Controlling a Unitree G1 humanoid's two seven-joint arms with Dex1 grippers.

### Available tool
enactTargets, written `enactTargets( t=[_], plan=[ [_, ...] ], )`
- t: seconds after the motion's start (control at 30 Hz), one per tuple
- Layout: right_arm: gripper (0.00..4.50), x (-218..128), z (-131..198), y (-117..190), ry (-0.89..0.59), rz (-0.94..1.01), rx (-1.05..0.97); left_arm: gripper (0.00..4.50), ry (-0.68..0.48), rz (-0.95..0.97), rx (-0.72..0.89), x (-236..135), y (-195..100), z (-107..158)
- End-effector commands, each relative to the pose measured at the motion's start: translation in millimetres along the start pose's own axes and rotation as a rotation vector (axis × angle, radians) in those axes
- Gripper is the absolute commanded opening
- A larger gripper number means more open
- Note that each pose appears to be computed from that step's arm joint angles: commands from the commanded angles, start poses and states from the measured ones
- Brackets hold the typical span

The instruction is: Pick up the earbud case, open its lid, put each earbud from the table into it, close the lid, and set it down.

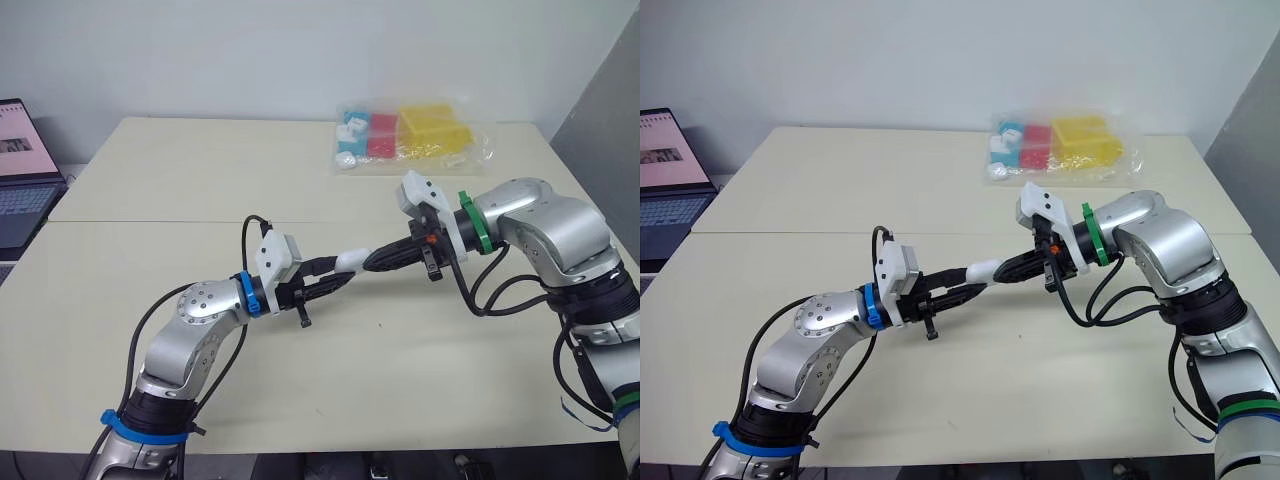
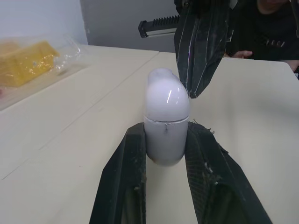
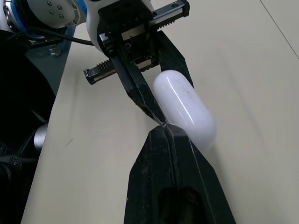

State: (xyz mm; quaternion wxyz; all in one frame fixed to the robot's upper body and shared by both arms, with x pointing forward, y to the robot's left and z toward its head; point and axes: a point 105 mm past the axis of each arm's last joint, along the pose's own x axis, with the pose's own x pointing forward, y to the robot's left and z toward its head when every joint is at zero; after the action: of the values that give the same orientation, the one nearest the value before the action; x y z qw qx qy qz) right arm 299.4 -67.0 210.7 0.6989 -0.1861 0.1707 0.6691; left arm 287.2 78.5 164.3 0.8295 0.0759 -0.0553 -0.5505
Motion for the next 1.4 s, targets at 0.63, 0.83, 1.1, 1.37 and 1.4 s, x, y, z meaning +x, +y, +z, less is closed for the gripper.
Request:
enactTargets(
  t=[0.63,0.83,1.1,1.37,1.4],
  plan=[
    [0.0,-23.8,-39.6,36.0,0.031,-0.331,-0.366,0.78,0.39,0.018,-0.693,21.1,1.2,-74.2],
    [0.0,-27.2,-37.8,36.3,0.039,-0.336,-0.356,2.67,0.426,0.046,-0.669,4.0,6.8,-78.4],
    [0.0,-32.6,-51.4,43.0,0.077,-0.289,-0.331,4.49,0.489,0.106,-0.407,-58.8,15.9,-68.6],
    [2.04,-52.8,-46.9,44.0,0.088,-0.274,-0.342,4.5,0.368,0.018,0.018,-90.9,6.3,-15.2],
    [2.3,-56.0,-47.5,44.5,0.098,-0.268,-0.345,4.5,0.363,0.014,0.066,-93.2,4.3,-11.6]
  ],
)
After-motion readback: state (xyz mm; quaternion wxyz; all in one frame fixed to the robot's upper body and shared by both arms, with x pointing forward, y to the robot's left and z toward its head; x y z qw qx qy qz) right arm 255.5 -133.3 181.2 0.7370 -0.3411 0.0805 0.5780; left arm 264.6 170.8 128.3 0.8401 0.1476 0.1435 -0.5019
